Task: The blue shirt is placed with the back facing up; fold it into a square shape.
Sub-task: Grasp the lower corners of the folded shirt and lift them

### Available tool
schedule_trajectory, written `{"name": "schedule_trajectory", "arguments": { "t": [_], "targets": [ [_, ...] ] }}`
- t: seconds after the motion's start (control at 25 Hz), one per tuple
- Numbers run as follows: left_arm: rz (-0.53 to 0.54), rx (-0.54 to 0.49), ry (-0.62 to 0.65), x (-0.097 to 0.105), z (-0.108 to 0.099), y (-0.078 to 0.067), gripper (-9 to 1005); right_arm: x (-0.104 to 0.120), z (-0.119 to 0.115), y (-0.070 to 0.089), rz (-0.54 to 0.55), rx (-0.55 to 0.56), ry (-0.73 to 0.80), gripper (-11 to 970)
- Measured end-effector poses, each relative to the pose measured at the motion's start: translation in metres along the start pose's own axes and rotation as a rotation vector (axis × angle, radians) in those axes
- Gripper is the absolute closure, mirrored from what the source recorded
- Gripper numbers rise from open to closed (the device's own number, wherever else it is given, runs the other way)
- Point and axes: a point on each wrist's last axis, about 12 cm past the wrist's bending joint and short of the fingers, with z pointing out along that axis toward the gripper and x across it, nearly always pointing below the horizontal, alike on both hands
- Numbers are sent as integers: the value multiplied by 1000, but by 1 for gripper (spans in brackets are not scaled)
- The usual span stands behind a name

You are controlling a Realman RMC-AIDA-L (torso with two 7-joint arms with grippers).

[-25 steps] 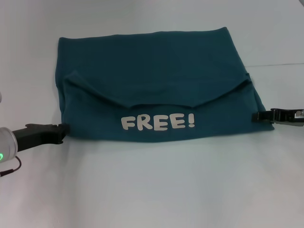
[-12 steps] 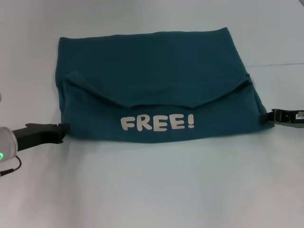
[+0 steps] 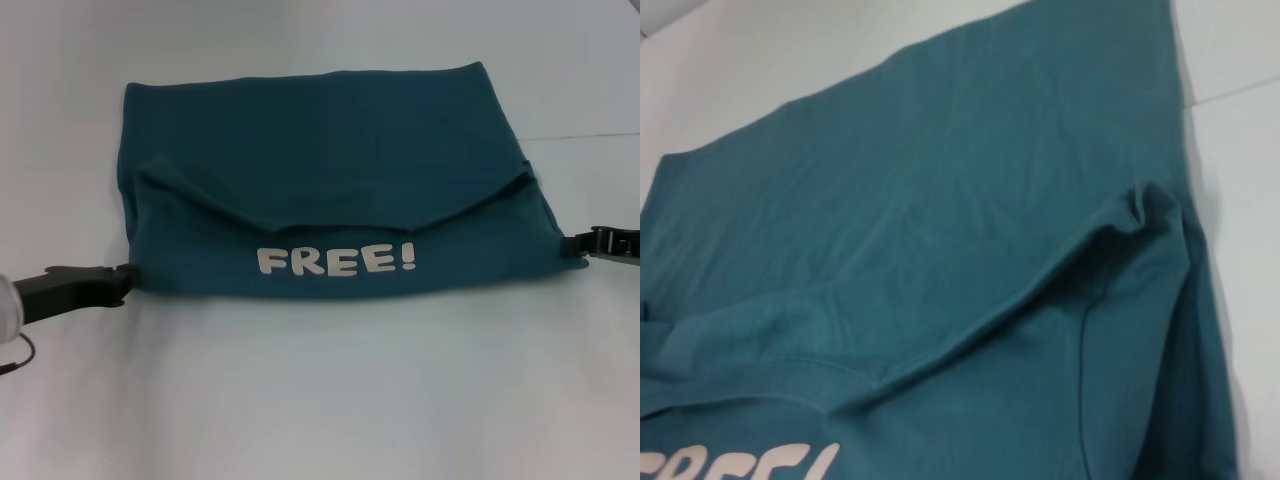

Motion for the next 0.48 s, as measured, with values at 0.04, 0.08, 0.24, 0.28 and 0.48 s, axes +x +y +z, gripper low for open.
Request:
{"name": "schedule_trajectory", "arguments": {
  "t": [0.04, 0.08, 0.24, 0.28, 0.48],
  "targets": [
    [-8, 2, -1, 0, -3, 1, 998, 0, -2, -1, -4, 0, -3, 922],
    [-15, 4, -1, 1, -6, 1, 998, 1, -4, -1, -8, -3, -2, 922],
    [-40, 23, 3, 7, -16, 0, 998, 4, -10, -3, -21, -16, 2, 921],
    [-46, 32, 7, 9, -18, 0, 998, 6, -11, -3, -26, -27, 8, 920],
    [-71, 86, 21, 18, -29, -6, 998, 18, -17, -2, -54, -88, 24, 920]
  ]
}}
